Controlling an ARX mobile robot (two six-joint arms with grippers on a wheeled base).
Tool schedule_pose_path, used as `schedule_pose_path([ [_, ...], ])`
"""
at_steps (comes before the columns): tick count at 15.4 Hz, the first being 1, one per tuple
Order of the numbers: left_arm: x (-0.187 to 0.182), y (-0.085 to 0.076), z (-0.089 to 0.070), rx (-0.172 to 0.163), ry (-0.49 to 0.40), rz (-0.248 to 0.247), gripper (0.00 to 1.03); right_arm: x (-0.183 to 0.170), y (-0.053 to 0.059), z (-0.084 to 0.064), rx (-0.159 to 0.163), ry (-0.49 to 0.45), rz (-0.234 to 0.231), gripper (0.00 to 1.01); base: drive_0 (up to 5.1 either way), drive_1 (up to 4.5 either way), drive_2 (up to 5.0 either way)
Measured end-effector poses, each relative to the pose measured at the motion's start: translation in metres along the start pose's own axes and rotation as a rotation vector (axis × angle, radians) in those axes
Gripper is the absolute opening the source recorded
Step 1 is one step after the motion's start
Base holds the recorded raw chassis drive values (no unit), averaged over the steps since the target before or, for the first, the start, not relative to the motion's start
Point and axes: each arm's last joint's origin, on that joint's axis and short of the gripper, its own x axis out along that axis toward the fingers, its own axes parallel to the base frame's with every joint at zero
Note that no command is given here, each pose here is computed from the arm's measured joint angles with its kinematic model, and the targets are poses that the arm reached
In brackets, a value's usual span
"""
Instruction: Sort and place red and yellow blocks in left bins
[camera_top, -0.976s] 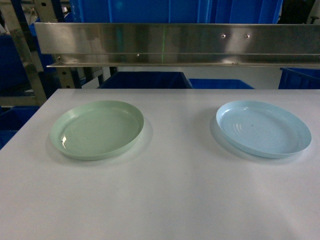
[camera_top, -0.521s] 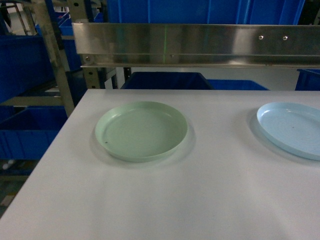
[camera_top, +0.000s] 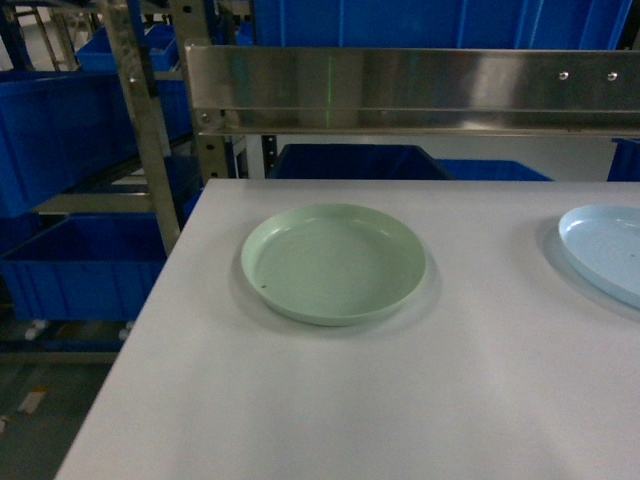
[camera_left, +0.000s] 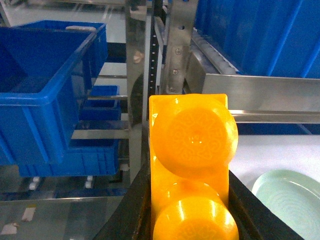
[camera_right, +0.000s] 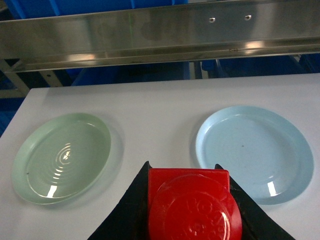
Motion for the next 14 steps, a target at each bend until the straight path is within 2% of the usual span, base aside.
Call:
schedule_pose_path([
  [14, -0.0005, 0.0000, 0.0006, 0.000, -0.003, 0.003, 0.26, -0.0001, 0.0003, 0.0002, 0.000, 0.001, 0.002, 0.27, -5.0, 2.45, 2.5],
])
